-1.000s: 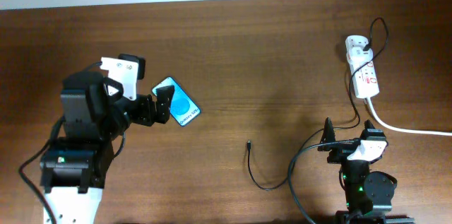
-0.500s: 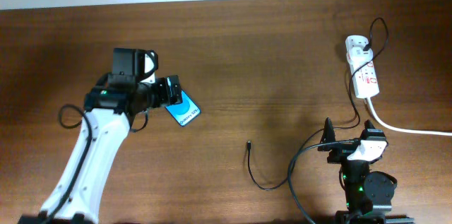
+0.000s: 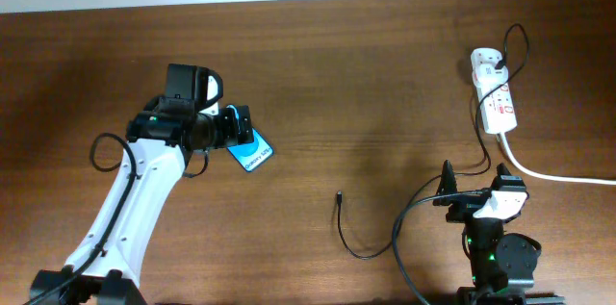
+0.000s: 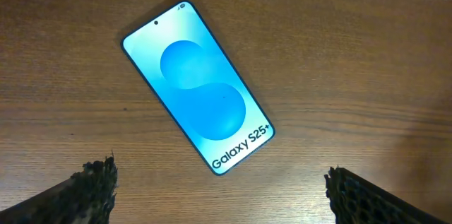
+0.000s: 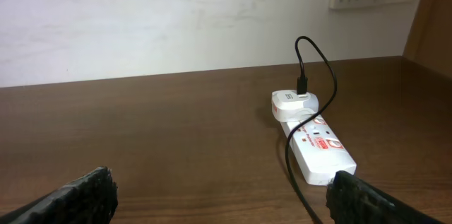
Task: Plug charger to phone and switch on socket
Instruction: 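Move the left gripper over the blue Galaxy phone and descend, then close the left gripper on the phone's long edges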
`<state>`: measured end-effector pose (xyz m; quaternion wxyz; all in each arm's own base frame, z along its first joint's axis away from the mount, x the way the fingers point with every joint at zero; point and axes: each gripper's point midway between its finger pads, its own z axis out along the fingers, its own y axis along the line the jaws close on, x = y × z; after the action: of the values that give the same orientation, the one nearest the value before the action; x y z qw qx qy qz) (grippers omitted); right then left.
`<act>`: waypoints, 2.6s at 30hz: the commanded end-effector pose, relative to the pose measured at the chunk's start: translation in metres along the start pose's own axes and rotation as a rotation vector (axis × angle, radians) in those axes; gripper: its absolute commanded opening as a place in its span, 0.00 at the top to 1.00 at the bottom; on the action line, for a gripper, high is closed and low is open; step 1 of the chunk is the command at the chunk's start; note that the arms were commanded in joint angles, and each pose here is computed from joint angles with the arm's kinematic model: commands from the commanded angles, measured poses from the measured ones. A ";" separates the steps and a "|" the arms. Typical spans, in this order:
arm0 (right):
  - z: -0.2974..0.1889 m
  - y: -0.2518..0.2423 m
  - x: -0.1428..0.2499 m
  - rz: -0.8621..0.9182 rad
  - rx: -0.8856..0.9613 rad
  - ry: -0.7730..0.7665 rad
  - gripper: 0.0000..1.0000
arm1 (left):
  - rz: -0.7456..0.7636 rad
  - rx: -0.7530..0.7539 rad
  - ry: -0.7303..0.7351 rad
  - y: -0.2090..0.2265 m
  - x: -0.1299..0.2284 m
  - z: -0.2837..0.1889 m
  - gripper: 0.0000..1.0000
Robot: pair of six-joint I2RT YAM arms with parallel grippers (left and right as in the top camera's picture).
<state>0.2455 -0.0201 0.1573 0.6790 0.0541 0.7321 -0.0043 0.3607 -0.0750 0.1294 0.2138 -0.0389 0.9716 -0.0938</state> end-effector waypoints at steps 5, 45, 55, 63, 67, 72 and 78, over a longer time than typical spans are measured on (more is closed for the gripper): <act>0.000 0.003 0.002 -0.008 -0.015 0.003 0.02 | -0.008 0.003 -0.040 -0.003 -0.013 -0.005 0.01; 0.000 0.003 0.002 -0.008 -0.015 0.003 0.02 | -0.506 -0.163 0.293 0.008 0.010 0.073 0.01; 0.000 0.003 0.002 -0.008 -0.015 0.003 0.02 | -0.487 -0.186 0.373 0.002 0.031 0.090 0.01; 0.000 0.003 0.002 -0.008 -0.015 0.003 0.02 | -0.496 -0.202 0.444 0.004 0.047 0.104 0.01; 0.000 0.003 0.002 -0.008 -0.015 0.003 0.02 | -0.496 -0.202 0.444 0.004 0.047 0.104 0.01; 0.000 0.003 0.002 -0.008 -0.015 0.003 0.02 | -0.497 -0.202 0.444 0.005 0.047 0.104 0.01; 0.000 0.003 0.002 -0.008 -0.015 0.003 0.02 | -0.531 -0.211 0.442 0.005 0.047 0.104 0.01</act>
<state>0.2455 -0.0201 0.1573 0.6790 0.0541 0.7321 -0.0043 0.3585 -0.0912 0.0154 -0.0379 -0.2676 0.9616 -0.0481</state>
